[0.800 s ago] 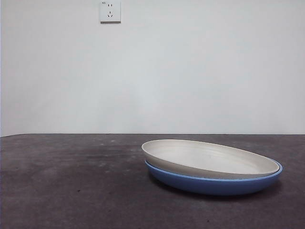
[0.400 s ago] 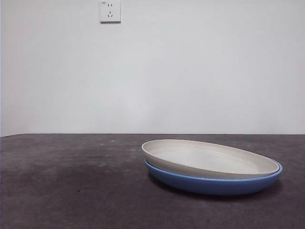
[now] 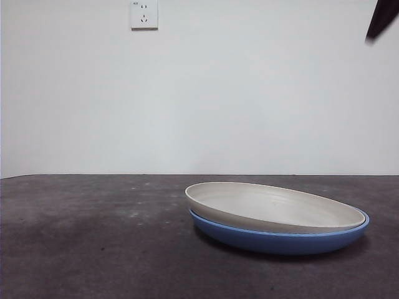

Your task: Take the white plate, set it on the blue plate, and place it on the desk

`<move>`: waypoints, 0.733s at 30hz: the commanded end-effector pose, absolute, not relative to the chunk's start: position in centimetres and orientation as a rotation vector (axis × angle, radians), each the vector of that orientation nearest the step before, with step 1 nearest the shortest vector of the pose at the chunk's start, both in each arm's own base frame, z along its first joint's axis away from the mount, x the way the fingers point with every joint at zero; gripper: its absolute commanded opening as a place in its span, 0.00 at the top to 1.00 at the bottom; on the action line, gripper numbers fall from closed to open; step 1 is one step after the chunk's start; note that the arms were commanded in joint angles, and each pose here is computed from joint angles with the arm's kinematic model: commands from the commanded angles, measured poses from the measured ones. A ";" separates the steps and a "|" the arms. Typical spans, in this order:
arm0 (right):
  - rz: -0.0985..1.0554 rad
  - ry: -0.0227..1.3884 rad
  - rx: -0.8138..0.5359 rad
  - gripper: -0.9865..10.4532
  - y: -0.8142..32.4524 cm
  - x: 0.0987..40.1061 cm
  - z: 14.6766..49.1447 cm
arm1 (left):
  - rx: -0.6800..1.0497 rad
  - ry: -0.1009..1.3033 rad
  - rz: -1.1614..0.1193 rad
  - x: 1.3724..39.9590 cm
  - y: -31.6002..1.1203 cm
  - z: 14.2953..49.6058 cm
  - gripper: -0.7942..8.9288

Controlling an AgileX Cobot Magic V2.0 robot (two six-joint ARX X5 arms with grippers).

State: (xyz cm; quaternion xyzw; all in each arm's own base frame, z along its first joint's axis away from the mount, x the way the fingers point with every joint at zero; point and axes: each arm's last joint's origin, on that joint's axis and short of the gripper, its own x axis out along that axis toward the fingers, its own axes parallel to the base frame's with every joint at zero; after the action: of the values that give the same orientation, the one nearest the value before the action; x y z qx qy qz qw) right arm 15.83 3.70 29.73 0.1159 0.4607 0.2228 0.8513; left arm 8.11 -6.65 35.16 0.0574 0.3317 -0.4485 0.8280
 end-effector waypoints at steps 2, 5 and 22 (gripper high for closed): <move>0.475 1.039 0.256 0.39 4.2 18.5 27.6 | 0.116 0.670 -0.960 7.8 -6.6 35.6 0.36; 0.529 1.083 0.299 0.39 4.8 20.7 26.1 | 0.121 0.659 -0.963 7.7 -6.5 35.7 0.36; 0.505 1.253 0.341 0.39 5.9 27.0 18.3 | 0.138 0.647 -0.970 7.6 -6.4 35.7 0.36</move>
State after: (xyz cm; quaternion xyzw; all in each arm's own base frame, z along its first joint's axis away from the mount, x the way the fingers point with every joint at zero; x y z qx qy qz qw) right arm 26.67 5.68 18.57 0.1558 0.5746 0.2335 0.7688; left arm 7.57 -6.30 35.42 0.0574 0.3157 -0.4513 0.8327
